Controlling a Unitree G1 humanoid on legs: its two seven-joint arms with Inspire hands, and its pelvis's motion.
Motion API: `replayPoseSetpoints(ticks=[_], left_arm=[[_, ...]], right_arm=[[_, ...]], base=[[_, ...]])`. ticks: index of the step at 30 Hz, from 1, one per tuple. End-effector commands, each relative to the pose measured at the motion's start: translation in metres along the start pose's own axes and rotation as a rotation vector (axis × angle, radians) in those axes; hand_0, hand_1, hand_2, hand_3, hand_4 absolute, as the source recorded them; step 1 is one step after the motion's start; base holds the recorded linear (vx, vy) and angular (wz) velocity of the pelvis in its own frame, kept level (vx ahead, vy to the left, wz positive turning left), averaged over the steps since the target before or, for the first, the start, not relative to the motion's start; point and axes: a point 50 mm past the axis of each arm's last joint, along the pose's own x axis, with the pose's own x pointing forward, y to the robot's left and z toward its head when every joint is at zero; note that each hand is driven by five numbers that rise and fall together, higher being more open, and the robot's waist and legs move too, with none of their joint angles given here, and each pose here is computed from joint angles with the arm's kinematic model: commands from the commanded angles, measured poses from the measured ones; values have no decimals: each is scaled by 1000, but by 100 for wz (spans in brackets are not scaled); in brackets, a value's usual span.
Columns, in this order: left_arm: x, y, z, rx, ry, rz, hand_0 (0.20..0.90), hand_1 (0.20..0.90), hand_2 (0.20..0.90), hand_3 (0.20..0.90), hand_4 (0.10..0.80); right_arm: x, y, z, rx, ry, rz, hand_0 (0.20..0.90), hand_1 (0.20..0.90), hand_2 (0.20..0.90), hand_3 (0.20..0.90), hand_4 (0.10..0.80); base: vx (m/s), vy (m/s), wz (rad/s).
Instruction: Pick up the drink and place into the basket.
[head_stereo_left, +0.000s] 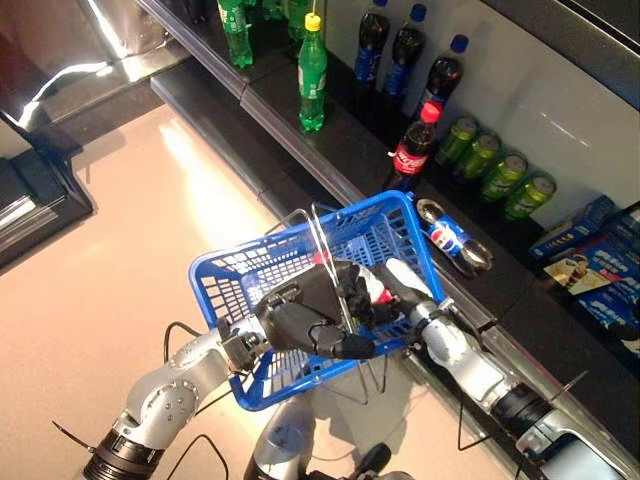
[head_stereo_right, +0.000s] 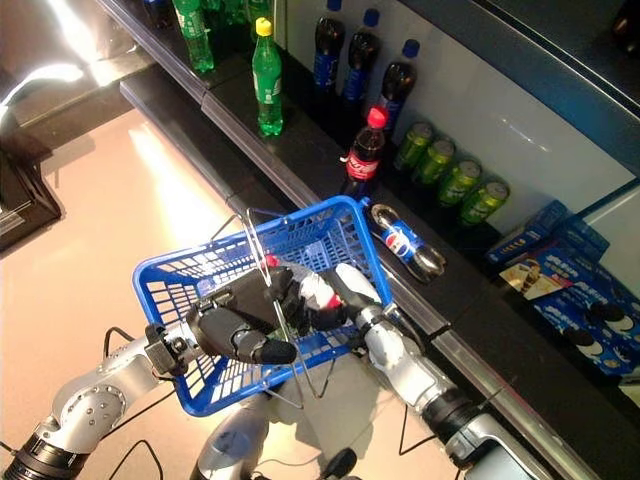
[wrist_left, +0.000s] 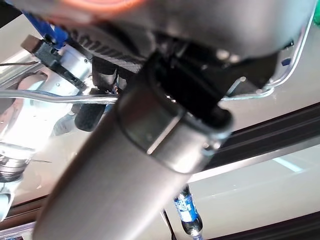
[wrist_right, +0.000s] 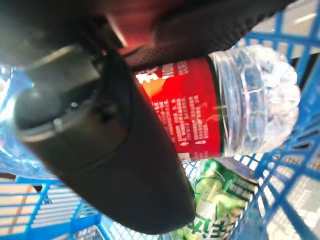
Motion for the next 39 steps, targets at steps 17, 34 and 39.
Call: replayPoseSetpoints(ticks=[17, 34, 39], left_arm=[[43, -86, 35, 58, -251, -664, 300, 300, 300, 200, 100], [46, -89, 32, 67, -225, -715, 300, 300, 300, 200, 100], [48, -91, 30, 62, -213, -729, 300, 300, 300, 200, 100]], right_arm=[[20, -3, 53, -230, -232, 68, 300, 300, 300, 200, 100], [32, 9, 61, -402, -205, 164, 300, 300, 300, 200, 100], [34, 14, 58, -417, -183, 183, 300, 300, 300, 200, 100]], base=[[0, 0, 0], [5, -3, 4], [12, -5, 2]])
